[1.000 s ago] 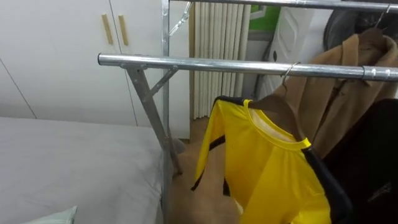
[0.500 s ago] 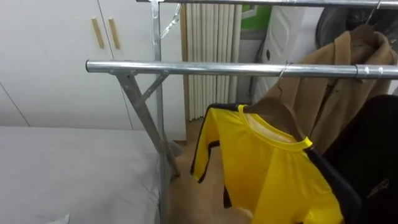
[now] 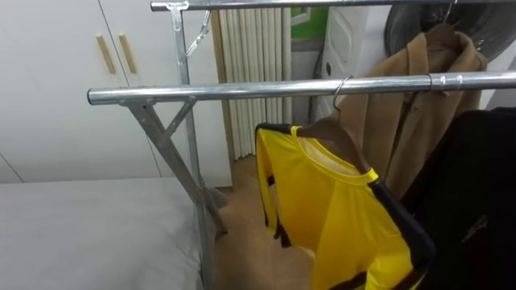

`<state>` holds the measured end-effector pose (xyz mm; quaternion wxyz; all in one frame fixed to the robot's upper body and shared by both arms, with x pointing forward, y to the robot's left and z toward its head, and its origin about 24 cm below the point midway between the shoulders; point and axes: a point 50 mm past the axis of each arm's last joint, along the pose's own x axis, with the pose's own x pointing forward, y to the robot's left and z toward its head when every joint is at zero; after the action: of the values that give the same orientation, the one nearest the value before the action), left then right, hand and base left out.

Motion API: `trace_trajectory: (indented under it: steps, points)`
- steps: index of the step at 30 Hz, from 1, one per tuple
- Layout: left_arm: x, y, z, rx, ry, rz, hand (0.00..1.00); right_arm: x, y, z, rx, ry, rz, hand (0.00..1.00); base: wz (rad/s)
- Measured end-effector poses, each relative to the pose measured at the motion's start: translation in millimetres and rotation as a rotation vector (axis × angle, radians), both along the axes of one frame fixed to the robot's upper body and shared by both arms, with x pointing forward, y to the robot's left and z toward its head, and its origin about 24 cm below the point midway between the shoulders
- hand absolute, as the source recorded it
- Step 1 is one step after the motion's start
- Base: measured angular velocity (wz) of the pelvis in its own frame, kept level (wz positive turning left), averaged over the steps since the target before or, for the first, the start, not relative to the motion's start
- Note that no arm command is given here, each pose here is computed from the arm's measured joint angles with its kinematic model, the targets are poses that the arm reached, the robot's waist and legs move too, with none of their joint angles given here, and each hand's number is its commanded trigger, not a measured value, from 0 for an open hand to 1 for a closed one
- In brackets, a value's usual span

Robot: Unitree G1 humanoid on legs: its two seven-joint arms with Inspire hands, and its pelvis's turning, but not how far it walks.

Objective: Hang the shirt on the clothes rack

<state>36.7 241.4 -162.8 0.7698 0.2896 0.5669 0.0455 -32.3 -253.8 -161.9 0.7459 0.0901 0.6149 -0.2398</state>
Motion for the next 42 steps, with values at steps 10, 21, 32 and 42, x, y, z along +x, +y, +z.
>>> trace_trajectory:
  steps: [10, 21, 32, 42]
  points:
    - [3, -4.6, -2, -0.057, 0.026, -0.004, 0.0, 22, 4, -2, 0.043, -0.065, 0.001, 0.0, 0.0]
    - [6, -6.5, -2, -0.06, 0.022, -0.006, 0.0, 28, 10, -4, 0.053, -0.069, 0.044, 0.0, 0.04]
    - [1, -5.2, -2, -0.025, 0.035, -0.009, 0.0, 61, 4, -1, -0.3, 0.11, 0.741, 0.0, 0.1]
    - [-4, -13.1, -5, -0.025, 0.076, -0.021, 0.0, 73, 9, -1, -0.331, 0.121, 0.854, 0.0, 0.59]
